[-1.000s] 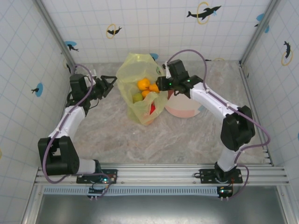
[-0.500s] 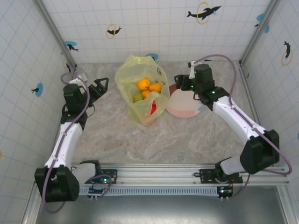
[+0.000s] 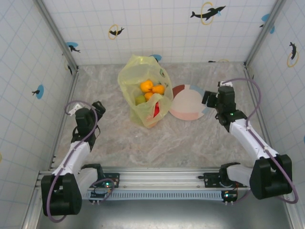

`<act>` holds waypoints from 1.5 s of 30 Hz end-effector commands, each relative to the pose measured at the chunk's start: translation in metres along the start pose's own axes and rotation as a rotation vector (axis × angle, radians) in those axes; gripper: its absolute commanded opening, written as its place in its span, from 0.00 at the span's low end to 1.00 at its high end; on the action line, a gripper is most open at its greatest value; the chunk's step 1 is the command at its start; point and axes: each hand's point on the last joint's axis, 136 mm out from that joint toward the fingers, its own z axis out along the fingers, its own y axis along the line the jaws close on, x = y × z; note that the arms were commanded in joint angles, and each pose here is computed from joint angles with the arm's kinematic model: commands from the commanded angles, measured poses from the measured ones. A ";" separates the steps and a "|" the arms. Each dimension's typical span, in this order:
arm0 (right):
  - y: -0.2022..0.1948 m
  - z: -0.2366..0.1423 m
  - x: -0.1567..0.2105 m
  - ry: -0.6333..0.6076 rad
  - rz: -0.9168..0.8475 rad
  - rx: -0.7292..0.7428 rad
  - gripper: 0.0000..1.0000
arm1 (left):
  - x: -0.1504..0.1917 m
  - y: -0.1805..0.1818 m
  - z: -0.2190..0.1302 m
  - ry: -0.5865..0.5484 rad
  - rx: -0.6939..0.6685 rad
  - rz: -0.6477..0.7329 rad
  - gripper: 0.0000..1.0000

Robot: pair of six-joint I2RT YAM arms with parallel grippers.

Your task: Place the fruits into the plastic bag

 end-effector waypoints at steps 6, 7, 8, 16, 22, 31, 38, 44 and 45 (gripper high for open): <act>-0.067 -0.005 0.035 -0.059 -0.006 0.240 0.99 | -0.026 0.056 -0.003 -0.234 -0.256 0.201 0.97; -0.072 -0.005 0.041 -0.058 -0.009 0.252 0.99 | -0.026 0.059 -0.004 -0.250 -0.266 0.229 0.97; -0.075 -0.004 0.046 -0.056 -0.012 0.261 0.99 | -0.025 0.063 -0.005 -0.257 -0.274 0.252 0.96; -0.097 0.005 0.081 -0.014 -0.032 0.355 0.99 | -0.006 0.081 -0.007 -0.249 -0.291 0.399 0.95; -0.101 0.009 0.098 0.002 -0.027 0.366 0.99 | 0.006 0.079 -0.003 -0.220 -0.254 0.465 0.95; -0.101 0.015 0.126 -0.006 -0.073 0.328 0.99 | 0.028 0.067 0.002 -0.191 -0.128 0.597 0.97; -0.093 0.011 0.140 -0.093 -0.088 0.236 0.99 | 0.047 0.055 0.010 -0.158 -0.011 0.680 0.98; -0.083 -0.002 0.120 -0.247 -0.074 0.168 0.99 | 0.053 0.052 0.013 -0.146 0.024 0.690 0.98; -0.084 -0.002 0.120 -0.253 -0.078 0.171 0.99 | 0.054 0.053 0.014 -0.136 0.022 0.692 0.98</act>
